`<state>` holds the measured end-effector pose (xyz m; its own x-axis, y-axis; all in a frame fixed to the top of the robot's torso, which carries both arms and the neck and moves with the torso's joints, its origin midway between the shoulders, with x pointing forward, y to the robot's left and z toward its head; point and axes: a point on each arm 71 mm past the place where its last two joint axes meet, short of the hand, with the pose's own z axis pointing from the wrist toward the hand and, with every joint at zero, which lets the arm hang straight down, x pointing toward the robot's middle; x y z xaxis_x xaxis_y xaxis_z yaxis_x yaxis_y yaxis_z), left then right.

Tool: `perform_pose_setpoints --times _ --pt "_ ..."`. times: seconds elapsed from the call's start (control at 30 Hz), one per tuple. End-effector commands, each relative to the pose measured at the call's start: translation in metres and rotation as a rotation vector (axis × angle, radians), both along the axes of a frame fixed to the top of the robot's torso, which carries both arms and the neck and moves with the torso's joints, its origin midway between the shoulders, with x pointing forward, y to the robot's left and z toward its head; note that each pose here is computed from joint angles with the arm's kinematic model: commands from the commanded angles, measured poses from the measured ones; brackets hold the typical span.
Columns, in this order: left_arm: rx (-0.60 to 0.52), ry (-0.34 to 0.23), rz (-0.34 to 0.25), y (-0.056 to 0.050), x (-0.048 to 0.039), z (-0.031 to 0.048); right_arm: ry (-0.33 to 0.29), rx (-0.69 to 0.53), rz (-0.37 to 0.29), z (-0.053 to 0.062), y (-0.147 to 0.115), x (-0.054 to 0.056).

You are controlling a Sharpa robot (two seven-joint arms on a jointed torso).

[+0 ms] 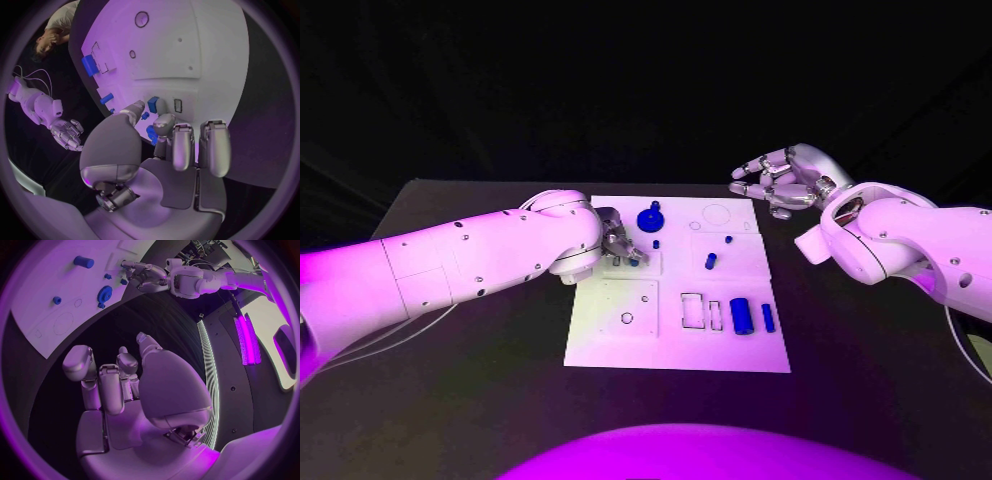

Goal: Assemble the parts on the task board

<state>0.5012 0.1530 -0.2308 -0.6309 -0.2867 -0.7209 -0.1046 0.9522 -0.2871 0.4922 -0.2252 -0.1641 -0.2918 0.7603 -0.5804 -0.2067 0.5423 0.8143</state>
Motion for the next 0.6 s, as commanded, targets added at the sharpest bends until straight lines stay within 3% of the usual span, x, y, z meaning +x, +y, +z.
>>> perform_pose_setpoints --times 0.03,0.23,0.37,0.47,0.6 --pt "-0.007 0.002 0.016 0.000 -0.0002 0.0009 -0.005 -0.003 0.010 0.000 0.001 0.000" --pt "-0.006 0.010 0.017 0.007 -0.0012 0.0041 -0.006 -0.003 0.008 0.000 0.000 0.000" --pt "-0.023 0.025 0.010 0.011 -0.0010 0.0123 -0.006 -0.004 0.005 0.000 -0.001 0.001" --pt "-0.039 0.037 -0.005 0.014 0.0021 0.0253 -0.006 -0.005 0.001 0.000 -0.002 0.002" --pt "-0.031 0.026 -0.023 0.022 0.0167 0.0559 -0.005 -0.007 -0.004 -0.001 -0.003 0.004"
